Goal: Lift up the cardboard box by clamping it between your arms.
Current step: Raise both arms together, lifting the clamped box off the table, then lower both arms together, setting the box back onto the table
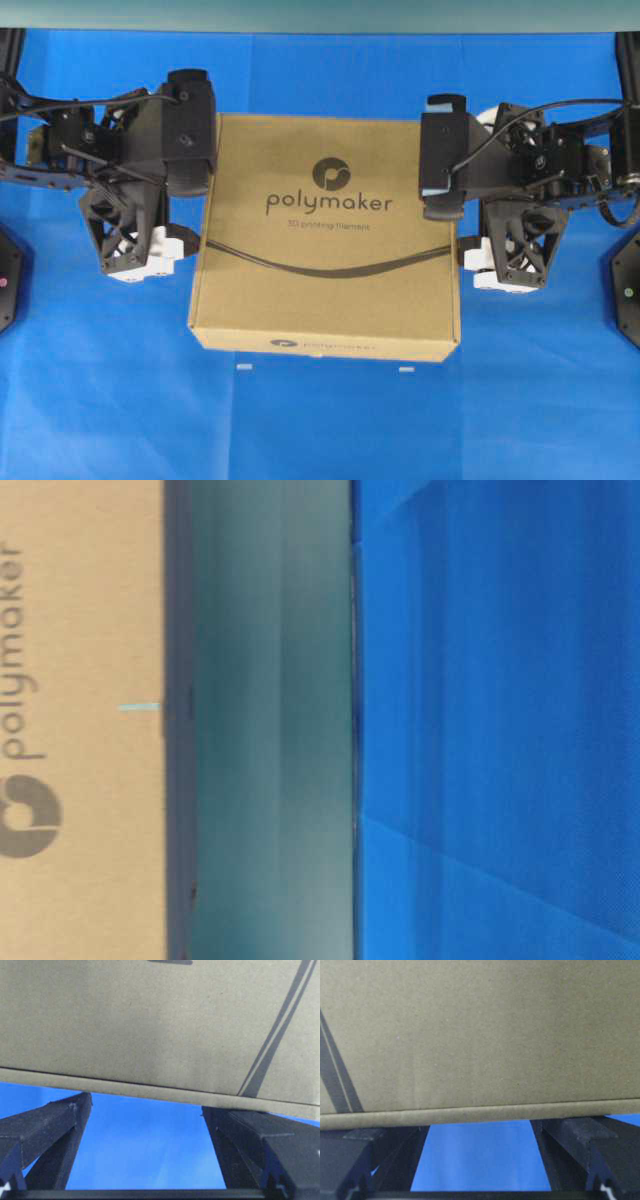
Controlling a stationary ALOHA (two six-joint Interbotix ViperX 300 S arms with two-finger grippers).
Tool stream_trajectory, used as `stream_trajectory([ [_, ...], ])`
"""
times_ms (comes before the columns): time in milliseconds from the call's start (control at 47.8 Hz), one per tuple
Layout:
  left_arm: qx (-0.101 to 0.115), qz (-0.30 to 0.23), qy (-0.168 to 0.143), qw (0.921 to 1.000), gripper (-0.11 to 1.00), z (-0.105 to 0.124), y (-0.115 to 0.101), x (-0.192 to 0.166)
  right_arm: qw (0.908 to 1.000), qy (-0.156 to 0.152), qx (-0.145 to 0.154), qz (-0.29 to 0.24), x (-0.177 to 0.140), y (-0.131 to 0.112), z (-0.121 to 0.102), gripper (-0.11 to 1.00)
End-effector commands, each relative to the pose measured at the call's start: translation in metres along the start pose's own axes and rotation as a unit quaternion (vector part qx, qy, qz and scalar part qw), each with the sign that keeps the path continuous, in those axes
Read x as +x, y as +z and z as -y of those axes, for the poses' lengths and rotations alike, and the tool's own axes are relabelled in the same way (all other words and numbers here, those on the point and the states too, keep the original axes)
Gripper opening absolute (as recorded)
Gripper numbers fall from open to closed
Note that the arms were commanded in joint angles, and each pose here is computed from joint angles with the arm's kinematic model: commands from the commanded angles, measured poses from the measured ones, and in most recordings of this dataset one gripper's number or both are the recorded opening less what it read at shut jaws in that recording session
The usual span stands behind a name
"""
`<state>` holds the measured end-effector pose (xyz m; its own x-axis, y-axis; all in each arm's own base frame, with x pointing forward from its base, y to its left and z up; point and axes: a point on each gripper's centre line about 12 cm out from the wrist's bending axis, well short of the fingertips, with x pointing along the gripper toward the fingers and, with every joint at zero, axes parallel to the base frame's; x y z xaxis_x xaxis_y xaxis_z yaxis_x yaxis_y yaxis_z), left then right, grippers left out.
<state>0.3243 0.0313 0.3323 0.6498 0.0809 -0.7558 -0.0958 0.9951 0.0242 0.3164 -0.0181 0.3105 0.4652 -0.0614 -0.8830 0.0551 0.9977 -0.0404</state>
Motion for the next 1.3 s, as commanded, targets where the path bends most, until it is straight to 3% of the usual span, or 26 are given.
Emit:
stream_trajectory([
  [0,0.003,0.041,0.001,0.9991,0.86,-0.001,0.025,-0.020,0.9987,0.000,-0.007,0.051,-0.024,0.024,-0.003,0.99],
  [167,0.038,0.055,-0.002,0.9978,0.86,0.003,0.038,-0.029,0.9989,0.000,-0.016,0.045,-0.031,0.027,-0.004,0.99],
  [606,0.043,0.043,-0.002,0.9982,0.86,0.003,0.044,-0.029,0.9992,-0.001,-0.017,0.036,-0.029,0.024,-0.004,0.99],
  [836,0.042,0.024,-0.001,0.9988,0.86,0.001,0.027,-0.012,0.9994,-0.002,-0.016,0.030,-0.021,0.015,-0.003,0.99],
  [1150,0.045,0.039,-0.002,0.9982,0.86,0.003,0.011,0.013,0.9991,-0.004,-0.016,0.038,0.015,-0.013,0.001,0.99],
  [1275,0.060,0.031,-0.002,0.9977,0.86,0.004,0.003,0.026,0.9987,-0.004,-0.016,0.047,0.030,-0.022,0.001,0.99],
])
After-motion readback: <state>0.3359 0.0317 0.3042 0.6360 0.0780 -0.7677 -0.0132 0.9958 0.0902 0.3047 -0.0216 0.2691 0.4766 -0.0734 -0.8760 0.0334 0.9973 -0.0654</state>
